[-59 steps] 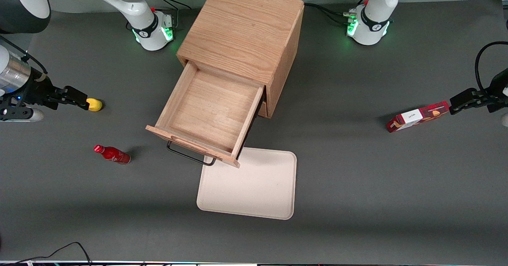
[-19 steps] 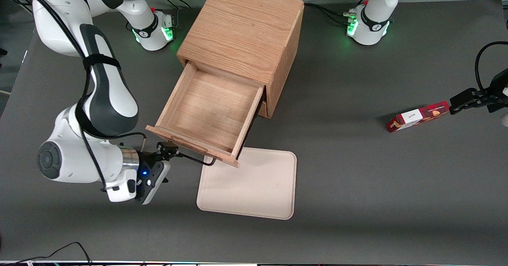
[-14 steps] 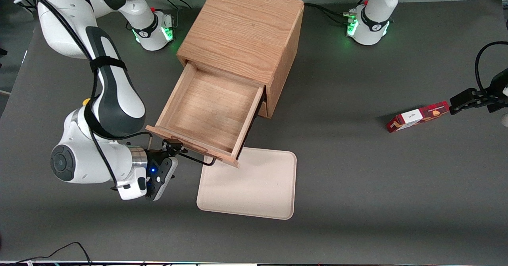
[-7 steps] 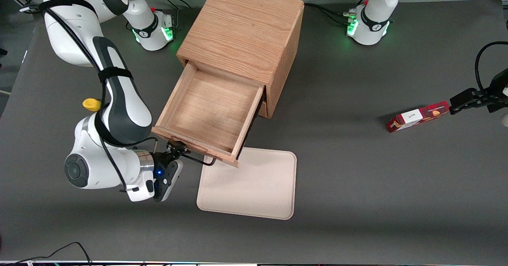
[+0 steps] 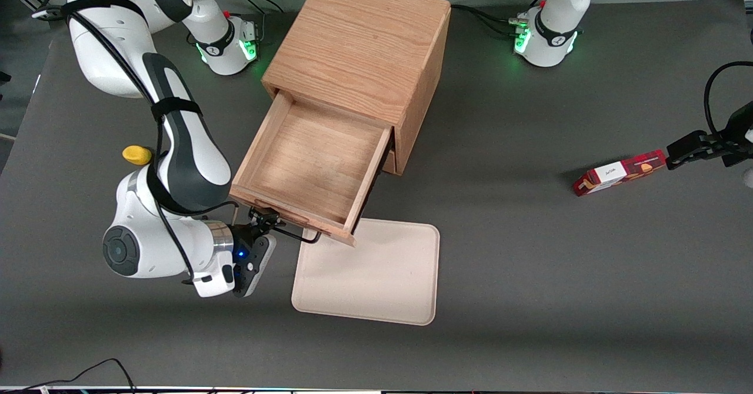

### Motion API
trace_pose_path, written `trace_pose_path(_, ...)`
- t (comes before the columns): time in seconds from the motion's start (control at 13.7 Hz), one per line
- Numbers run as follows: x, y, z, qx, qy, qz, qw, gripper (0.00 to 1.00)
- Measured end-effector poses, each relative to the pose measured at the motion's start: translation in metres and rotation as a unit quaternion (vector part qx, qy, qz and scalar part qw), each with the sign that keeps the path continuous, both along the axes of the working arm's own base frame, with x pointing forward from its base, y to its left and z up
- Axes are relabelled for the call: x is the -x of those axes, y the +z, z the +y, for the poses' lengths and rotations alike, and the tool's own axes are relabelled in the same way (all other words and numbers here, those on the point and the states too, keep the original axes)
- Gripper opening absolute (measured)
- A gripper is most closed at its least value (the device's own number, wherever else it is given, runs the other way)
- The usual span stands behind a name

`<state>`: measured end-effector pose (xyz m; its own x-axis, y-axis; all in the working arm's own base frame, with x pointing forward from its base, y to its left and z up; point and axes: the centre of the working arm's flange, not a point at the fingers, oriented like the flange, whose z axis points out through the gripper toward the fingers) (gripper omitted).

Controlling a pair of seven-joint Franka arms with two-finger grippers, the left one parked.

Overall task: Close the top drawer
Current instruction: 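Press the right gripper against the drawer front and push it inward, then keep pushing the drawer front with the right gripper until flush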

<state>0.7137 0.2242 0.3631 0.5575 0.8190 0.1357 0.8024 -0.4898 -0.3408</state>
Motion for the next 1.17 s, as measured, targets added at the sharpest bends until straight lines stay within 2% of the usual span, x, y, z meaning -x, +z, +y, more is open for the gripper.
trace_pose_path(0.58, 0.014, -0.004, 0.031, 0.008, 0.016, 0.003, 0.9998, 1.0)
trace_pose_path(1.17, 0.048, -0.002, 0.048, 0.018, 0.019, 0.002, 0.9997, 1.0)
